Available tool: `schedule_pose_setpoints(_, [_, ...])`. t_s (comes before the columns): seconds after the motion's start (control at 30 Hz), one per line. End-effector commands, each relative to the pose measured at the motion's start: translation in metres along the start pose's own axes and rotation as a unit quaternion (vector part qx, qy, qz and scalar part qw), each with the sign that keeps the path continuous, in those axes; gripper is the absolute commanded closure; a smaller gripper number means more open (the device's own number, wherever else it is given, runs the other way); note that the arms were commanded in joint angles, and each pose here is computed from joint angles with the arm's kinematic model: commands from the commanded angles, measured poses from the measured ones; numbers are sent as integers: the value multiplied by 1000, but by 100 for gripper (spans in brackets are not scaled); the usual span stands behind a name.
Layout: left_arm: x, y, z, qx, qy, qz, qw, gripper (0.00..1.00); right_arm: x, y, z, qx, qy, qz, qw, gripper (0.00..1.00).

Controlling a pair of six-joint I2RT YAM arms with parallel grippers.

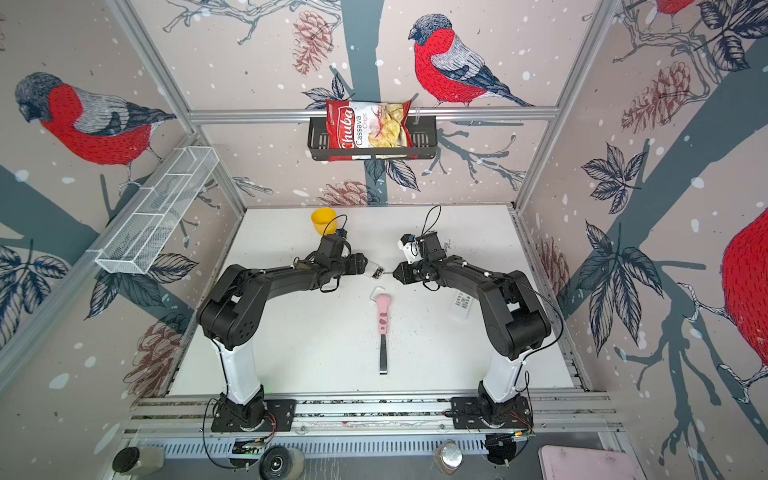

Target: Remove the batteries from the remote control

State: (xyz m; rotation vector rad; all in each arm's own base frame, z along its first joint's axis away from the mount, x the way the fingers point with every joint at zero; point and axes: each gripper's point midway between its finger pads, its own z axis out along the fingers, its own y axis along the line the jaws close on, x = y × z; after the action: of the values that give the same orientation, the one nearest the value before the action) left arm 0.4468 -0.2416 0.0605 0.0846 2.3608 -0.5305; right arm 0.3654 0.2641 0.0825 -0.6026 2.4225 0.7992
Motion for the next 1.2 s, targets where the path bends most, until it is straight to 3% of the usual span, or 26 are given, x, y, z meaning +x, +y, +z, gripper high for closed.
schedule_pose_setpoints(0.0, [-4,7,0,-22,2,16,1000,23,-2,0,-4,23,2,-21,1000,100])
schedule_pose_setpoints(0.47, [-9,18,6,-61,17,45,997,23,-5,8,10,36,26,-49,998,100])
schedule_pose_setpoints(1.17, [5,21,19,-54,34,47,997,26,-8,16,7,36,27,-62,997,100])
